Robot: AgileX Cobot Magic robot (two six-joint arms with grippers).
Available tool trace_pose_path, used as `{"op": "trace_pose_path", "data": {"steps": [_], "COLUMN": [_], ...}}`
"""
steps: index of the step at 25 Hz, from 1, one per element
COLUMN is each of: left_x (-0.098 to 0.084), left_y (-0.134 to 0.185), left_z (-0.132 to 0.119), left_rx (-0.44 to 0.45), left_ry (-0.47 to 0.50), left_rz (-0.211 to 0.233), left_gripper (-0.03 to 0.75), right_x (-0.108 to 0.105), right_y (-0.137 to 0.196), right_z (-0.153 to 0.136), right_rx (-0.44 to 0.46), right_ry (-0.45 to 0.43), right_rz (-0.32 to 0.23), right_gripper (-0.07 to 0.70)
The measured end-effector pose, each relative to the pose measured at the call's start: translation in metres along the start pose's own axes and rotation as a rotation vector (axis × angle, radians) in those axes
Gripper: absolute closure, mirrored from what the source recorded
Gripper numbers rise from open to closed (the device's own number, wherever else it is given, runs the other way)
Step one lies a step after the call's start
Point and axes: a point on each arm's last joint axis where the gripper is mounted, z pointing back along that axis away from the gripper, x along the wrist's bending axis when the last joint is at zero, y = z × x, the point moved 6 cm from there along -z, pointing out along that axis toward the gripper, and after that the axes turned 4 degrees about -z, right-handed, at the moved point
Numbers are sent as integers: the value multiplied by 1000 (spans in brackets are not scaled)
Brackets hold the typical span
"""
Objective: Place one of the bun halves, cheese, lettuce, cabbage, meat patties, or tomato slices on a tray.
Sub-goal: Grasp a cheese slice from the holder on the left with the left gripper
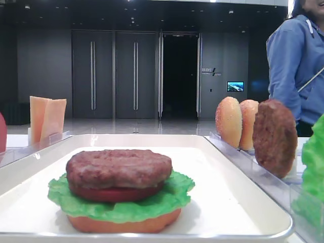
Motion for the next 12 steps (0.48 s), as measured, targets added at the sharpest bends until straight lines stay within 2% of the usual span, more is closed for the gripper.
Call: {"op": "trace_pose_path", "data": {"steps": [8,12], "left_x": [-10,-24], "left_y": [-12,-9], "left_z": [-28,-38], "left_rx": [44,65], "left_ry": [13,12], "left_rz": [26,9], "left_gripper": [344,344], "right_x": [0,0], "right_y": [0,0], "right_z": [0,0], "right_rx": [0,0], "right_ry": [0,0], "right_rz": [0,0], "right_gripper": [147,147]}}
